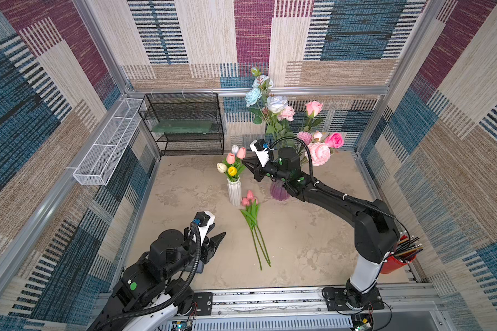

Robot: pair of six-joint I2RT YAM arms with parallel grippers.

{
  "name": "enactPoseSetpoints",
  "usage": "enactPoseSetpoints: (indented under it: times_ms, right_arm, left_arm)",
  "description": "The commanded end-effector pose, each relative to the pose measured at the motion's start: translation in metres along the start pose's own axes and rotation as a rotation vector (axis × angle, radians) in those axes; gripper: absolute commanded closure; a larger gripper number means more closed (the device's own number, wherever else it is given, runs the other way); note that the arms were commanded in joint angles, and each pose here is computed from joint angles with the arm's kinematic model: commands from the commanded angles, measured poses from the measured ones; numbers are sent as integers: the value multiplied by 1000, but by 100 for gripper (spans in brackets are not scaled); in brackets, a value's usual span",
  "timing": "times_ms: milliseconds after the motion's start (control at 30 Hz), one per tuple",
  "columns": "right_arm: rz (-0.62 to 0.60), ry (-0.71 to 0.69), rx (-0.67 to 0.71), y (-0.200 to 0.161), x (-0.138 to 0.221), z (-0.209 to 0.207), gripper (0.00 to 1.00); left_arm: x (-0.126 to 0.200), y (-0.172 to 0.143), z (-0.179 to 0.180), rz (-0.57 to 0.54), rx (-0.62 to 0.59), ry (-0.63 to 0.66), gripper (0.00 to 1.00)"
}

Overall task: Pick out pink flowers from the vase
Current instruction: Pick up the flower from the vase.

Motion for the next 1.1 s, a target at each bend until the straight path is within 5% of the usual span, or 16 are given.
enactPoseSetpoints:
  times_ms: [0,633,867,1067]
  right_arm:
    - [-8,-18,-15,2,-5,-5,86]
    - [-1,18,-34,-7,-27,7,70]
    - [-10,12,-50,-5,-32,1,89]
    - [5,30,-63,-7,-37,4,69]
  left_arm:
    - [0,2,-1,-11,-21,-9,49]
    - [0,2,-2,-13,-25,-14,49]
    - [1,2,-2,-15,-25,-16,49]
    - [1,2,-3,-17,-26,-20,49]
Point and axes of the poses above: each gripper's point midway between its finger pads, its own x axis back along the fingers, its own z axis along the line the jaws close on, y = z × x, the point moved 4 cm from there along x, back along the fingers, and after that the axes turned 13 degrees about x, right-handed, at the moved point
